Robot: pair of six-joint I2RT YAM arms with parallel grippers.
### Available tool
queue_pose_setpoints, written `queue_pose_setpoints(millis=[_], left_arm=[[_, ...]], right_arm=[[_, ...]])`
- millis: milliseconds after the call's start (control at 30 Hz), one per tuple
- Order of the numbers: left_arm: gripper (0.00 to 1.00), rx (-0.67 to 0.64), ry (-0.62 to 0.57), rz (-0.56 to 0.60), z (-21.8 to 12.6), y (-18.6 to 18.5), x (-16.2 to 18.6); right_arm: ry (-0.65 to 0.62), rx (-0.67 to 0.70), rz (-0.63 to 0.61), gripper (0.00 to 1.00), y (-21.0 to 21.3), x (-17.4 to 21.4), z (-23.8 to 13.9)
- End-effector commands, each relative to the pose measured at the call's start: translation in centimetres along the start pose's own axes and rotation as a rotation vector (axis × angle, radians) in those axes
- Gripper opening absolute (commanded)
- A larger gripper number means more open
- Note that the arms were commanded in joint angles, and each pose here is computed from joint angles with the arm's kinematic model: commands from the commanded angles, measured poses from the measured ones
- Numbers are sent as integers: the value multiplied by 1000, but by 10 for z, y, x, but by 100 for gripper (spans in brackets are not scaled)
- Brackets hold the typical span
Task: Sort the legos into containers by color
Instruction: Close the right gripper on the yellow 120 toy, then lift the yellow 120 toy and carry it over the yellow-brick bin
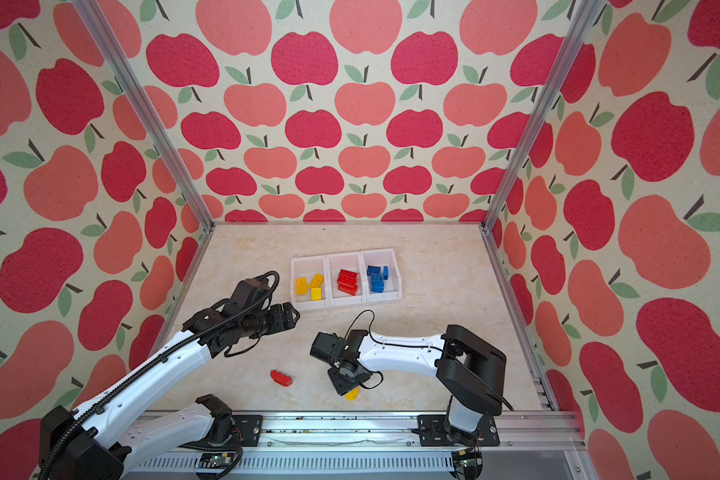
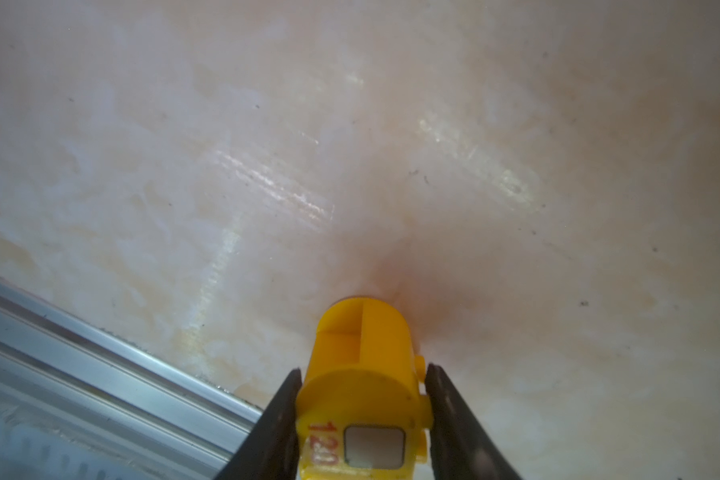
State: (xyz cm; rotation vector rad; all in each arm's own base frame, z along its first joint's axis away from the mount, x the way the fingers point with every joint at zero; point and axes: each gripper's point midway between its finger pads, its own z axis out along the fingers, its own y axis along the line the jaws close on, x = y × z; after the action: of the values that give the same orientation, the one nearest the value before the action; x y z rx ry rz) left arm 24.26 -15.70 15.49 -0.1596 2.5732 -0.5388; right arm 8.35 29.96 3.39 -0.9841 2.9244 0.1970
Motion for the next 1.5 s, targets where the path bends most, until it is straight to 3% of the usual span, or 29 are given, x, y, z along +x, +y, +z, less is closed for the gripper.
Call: queue_pose_setpoints(millis=[0,267,833,1100,1467], left_arm=[[84,-37,-1,-11,-3,8,1],[84,-55,-8,-34,-7,17,6],[85,-103,-32,-89,-12,38,17],[87,-118,-36,-117,-12,47,25],[89,-137,-42,-129,-19,56,31]], right_arm=[[15,4,-9,34,-6,2,1],[-56,-3,-20,29,-15,-27,-33],[-344,-86,-61,29,-42,-186,-113],[-431,-119,-65,29,-48,-257,-115],[-507,-154,-64,29,-54,-323,-103]])
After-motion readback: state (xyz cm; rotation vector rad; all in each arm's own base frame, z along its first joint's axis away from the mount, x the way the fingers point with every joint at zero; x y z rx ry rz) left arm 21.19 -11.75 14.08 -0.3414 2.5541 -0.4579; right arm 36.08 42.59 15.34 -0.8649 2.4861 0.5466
